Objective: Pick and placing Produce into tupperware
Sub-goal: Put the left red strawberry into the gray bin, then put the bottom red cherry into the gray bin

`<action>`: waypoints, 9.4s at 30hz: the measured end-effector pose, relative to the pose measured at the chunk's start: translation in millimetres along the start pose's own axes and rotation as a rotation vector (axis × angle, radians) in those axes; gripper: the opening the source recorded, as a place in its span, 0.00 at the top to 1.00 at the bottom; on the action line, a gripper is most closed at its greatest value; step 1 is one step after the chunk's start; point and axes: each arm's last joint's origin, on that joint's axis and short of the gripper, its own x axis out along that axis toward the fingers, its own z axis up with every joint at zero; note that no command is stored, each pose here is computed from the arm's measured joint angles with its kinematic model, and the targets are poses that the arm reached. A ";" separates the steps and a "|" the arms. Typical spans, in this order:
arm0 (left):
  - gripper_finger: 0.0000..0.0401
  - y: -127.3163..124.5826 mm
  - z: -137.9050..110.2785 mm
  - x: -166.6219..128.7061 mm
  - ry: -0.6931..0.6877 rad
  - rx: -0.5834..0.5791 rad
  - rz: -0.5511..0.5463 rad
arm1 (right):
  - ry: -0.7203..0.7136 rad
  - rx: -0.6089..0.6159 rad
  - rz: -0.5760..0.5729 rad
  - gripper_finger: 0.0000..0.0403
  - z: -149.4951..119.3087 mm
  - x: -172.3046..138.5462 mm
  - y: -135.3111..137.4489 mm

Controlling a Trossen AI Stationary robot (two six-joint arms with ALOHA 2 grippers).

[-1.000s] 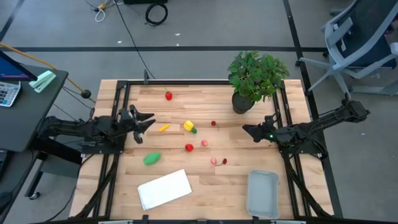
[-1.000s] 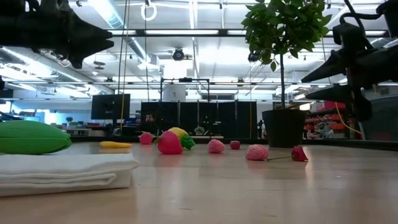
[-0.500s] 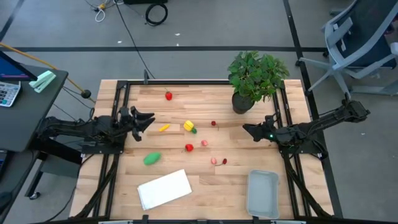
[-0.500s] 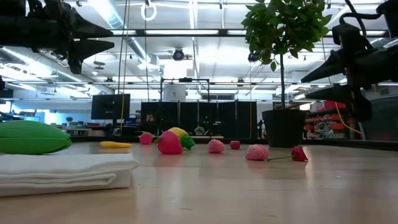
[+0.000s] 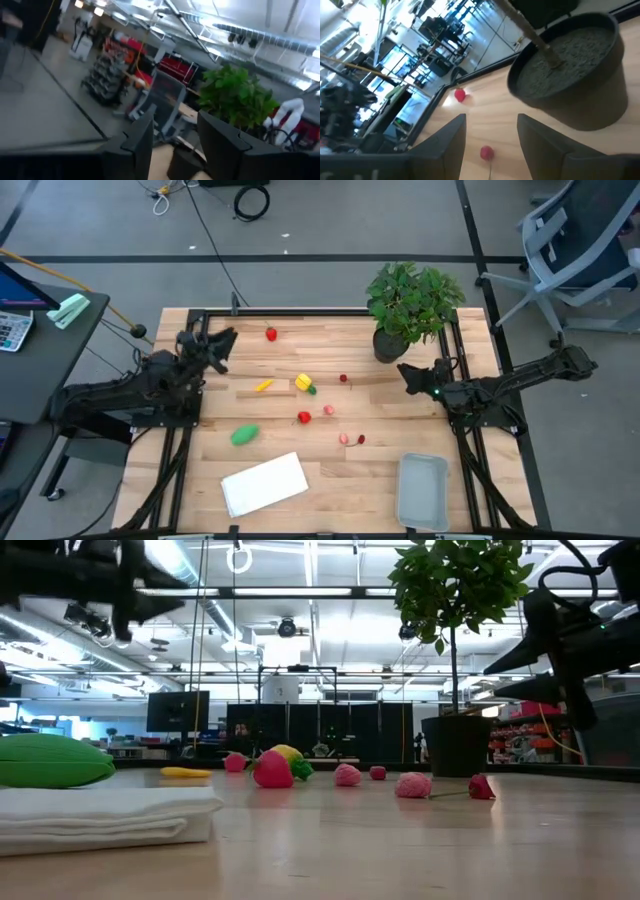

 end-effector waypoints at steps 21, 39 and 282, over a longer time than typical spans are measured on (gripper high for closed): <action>0.60 16.9 65.1 181.2 0.850 0.666 0.541 | 0.119 0.011 0.051 0.54 -0.6 4.1 -0.1; 0.64 127.1 -74.4 210.1 1.792 1.434 -0.104 | 0.127 -0.010 0.054 0.54 -1.1 4.1 -0.3; 0.93 -157.3 245.6 77.5 0.766 0.635 0.073 | 0.868 -0.838 0.080 0.54 -87.8 41.9 185.8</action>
